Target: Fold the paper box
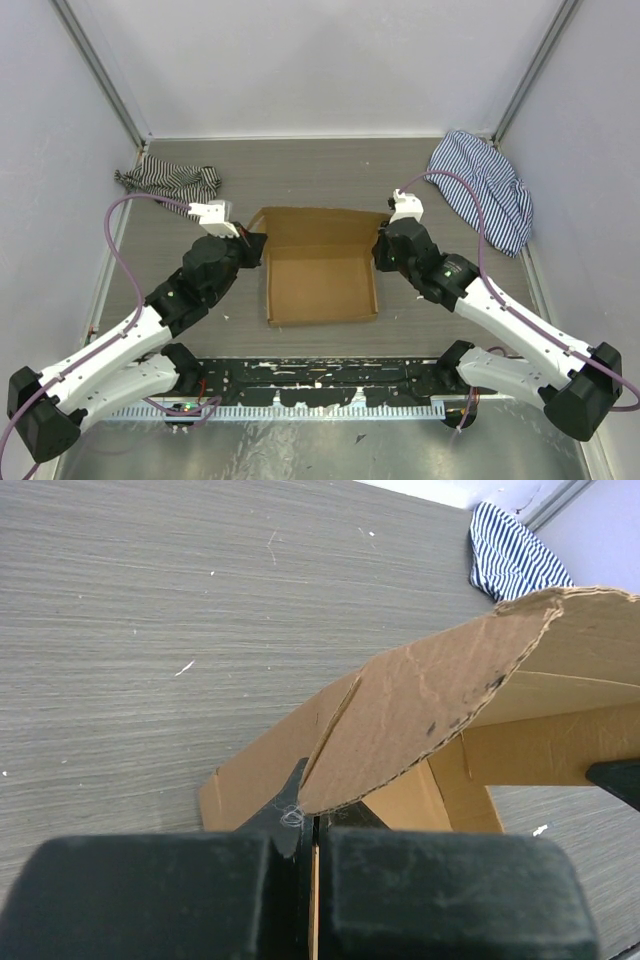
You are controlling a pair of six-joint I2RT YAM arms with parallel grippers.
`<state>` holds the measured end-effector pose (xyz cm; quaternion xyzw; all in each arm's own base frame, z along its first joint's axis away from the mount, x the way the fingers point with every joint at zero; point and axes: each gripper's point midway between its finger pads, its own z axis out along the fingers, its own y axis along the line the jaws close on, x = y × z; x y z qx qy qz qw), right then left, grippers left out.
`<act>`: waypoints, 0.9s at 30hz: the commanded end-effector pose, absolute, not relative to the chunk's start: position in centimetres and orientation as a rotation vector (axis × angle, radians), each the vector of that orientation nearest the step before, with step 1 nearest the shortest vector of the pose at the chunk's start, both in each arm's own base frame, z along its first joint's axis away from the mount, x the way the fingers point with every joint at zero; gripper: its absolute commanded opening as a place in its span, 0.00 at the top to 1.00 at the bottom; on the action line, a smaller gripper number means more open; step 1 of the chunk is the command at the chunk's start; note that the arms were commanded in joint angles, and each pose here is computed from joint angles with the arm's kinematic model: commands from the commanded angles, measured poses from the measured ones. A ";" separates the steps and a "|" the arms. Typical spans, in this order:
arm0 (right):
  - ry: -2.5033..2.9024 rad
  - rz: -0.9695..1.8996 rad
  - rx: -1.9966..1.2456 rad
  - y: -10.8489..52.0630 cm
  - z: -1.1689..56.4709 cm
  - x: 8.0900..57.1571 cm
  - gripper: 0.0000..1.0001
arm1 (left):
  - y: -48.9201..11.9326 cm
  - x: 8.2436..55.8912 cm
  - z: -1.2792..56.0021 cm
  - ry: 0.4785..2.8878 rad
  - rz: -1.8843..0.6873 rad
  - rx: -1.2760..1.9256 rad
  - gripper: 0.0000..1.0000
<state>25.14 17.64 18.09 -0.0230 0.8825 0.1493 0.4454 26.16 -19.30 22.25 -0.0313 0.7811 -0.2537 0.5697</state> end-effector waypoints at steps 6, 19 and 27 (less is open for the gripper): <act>2.142 0.454 -0.035 19.1 20.5 25.1 0.89 | -20.3 26.5 24.8 1.789 -0.663 -0.103 1.00; 2.152 0.427 0.010 19.0 21.2 25.4 0.90 | -20.7 26.8 25.1 1.836 -0.638 -0.100 1.00; 2.160 0.450 0.015 20.2 19.8 24.8 0.90 | -21.2 26.0 21.6 1.888 -0.683 -0.106 1.00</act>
